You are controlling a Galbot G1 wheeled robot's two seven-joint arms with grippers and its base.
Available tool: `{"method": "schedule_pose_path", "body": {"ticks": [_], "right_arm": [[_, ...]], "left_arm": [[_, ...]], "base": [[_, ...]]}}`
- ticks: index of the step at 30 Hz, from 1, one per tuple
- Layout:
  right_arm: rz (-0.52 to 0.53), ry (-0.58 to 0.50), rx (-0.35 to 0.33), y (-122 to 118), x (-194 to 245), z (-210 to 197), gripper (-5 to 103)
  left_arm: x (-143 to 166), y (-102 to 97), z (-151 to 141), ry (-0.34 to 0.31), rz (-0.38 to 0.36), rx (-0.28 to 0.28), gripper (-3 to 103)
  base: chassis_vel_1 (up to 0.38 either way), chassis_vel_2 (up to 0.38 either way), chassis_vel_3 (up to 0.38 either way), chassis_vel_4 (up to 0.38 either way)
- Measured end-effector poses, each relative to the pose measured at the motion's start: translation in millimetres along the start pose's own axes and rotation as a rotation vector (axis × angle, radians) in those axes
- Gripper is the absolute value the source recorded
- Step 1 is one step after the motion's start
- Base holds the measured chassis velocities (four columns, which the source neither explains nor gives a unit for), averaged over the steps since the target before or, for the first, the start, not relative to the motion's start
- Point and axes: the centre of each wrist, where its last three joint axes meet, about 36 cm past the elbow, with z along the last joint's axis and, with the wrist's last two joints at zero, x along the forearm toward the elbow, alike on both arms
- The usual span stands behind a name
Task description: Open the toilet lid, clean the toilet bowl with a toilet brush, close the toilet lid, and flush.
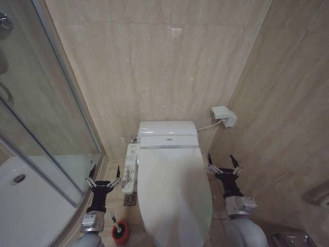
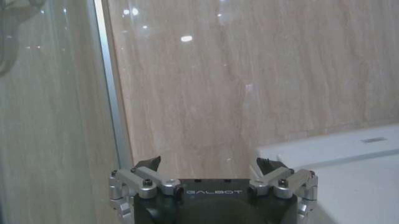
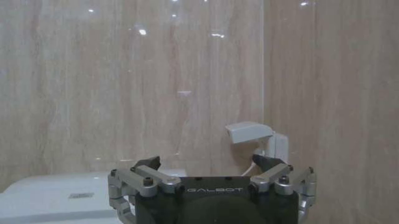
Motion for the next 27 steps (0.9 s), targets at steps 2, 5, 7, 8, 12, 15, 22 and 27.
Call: {"method": "schedule_pose_path", "body": {"ticks": [2, 5, 7, 8, 12, 15, 22, 27], "right_arm": [[0.0, 0.0, 0.0, 0, 0, 0, 100], [0.0, -0.001, 0.0, 0, 0, 0, 100], [0.0, -0.001, 0.0, 0, 0, 0, 100], [0.0, -0.001, 0.0, 0, 0, 0, 100], [0.0, 0.0, 0.0, 0, 0, 0, 100], [0.0, 0.0, 0.0, 0, 0, 0, 100], [0.0, 0.0, 0.0, 0, 0, 0, 100], [0.0, -0.001, 0.0, 0, 0, 0, 100]], "left_arm": [[-1, 0.7, 2, 0.001, 0.001, -0.002, 100], [-3, 0.2, 4, 0.004, 0.005, -0.004, 100], [-4, -0.7, 6, 0.005, 0.008, -0.003, 100], [-4, -0.7, 6, 0.005, 0.008, -0.003, 100], [-6, -4.7, 7, 0.005, 0.02, 0.002, 100], [-8, -7.7, 9, 0.006, 0.03, 0.006, 100], [-15, -8.3, 14, 0.012, 0.032, 0.009, 100], [-28, 1.5, 19, 0.028, 0.006, 0.019, 100]], "base": [[-0.087, 0.096, 0.119, -0.089], [-0.084, 0.114, 0.072, -0.091], [-0.032, 0.069, 0.045, -0.042], [-0.032, 0.069, 0.032, -0.042], [0.0, 0.0, 0.0, 0.0], [0.0, 0.0, 0.0, 0.0], [-0.059, 0.041, 0.049, -0.051], [-0.064, 0.052, 0.06, -0.047]]}}
